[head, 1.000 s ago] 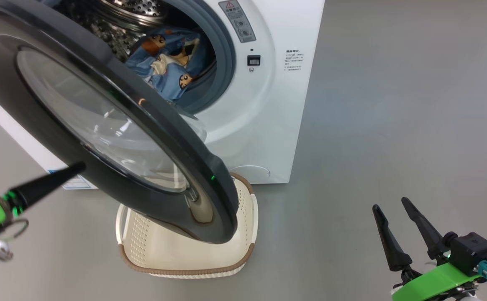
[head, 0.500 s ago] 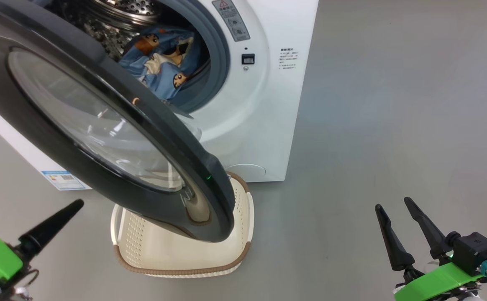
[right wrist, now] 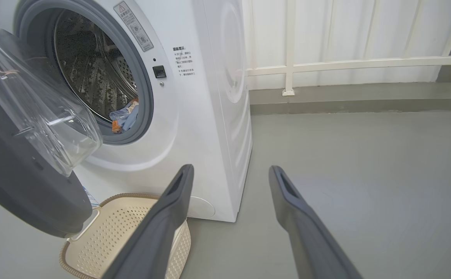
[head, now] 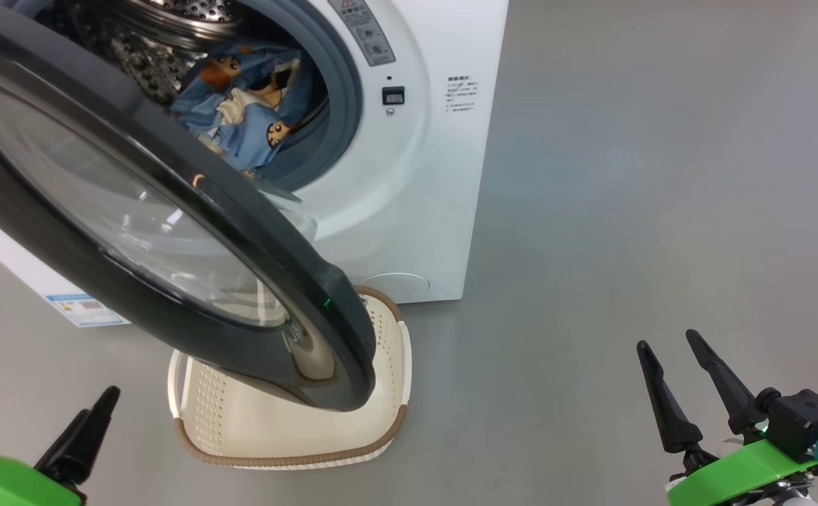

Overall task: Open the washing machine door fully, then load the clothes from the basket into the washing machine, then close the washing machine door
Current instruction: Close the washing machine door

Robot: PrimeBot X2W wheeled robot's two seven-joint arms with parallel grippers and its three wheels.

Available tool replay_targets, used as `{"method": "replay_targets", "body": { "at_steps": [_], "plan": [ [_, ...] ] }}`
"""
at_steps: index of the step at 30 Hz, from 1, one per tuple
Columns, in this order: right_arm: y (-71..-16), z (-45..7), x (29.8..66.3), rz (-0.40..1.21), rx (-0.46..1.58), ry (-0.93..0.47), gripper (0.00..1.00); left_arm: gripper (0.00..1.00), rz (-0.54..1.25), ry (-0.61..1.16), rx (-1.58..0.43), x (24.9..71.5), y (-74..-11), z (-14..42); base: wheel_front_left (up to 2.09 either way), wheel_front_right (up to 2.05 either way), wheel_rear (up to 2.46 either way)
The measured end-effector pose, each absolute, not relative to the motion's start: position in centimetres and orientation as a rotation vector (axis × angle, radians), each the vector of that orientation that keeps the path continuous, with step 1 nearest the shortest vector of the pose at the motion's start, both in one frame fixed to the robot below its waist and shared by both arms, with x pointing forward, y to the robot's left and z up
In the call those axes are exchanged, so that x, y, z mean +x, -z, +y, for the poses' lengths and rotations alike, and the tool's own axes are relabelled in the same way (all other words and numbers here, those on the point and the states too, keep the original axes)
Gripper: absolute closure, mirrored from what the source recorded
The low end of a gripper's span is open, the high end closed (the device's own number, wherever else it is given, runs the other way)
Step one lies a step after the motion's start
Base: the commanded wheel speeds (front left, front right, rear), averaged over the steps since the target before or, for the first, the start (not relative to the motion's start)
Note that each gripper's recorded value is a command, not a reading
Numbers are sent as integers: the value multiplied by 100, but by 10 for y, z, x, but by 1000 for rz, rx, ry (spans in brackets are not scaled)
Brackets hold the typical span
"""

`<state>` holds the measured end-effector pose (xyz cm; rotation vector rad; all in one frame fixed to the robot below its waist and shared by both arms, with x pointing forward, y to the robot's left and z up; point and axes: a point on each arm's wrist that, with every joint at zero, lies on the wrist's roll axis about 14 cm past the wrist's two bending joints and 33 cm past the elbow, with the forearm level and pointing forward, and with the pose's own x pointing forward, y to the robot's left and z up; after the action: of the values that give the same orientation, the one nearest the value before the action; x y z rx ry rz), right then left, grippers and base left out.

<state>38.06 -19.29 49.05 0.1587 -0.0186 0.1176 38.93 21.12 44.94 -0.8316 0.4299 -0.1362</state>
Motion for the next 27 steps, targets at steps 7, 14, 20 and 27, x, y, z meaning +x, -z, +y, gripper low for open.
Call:
{"method": "replay_targets", "body": {
  "at_steps": [7,14,20,27],
  "plan": [
    [-491,-199,377,-21,157,-98,0,0,305,114,-727,388,-446,206,0,0,0],
    [-493,-205,374,-26,155,-81,0,0,291,134,-568,377,-427,200,0,0,0],
    [-493,-208,373,-29,157,-68,0,0,219,143,-428,387,-437,202,0,0,0],
    [-493,-211,372,-28,158,-58,0,0,140,154,-300,396,-451,196,0,0,0]
  ]
}}
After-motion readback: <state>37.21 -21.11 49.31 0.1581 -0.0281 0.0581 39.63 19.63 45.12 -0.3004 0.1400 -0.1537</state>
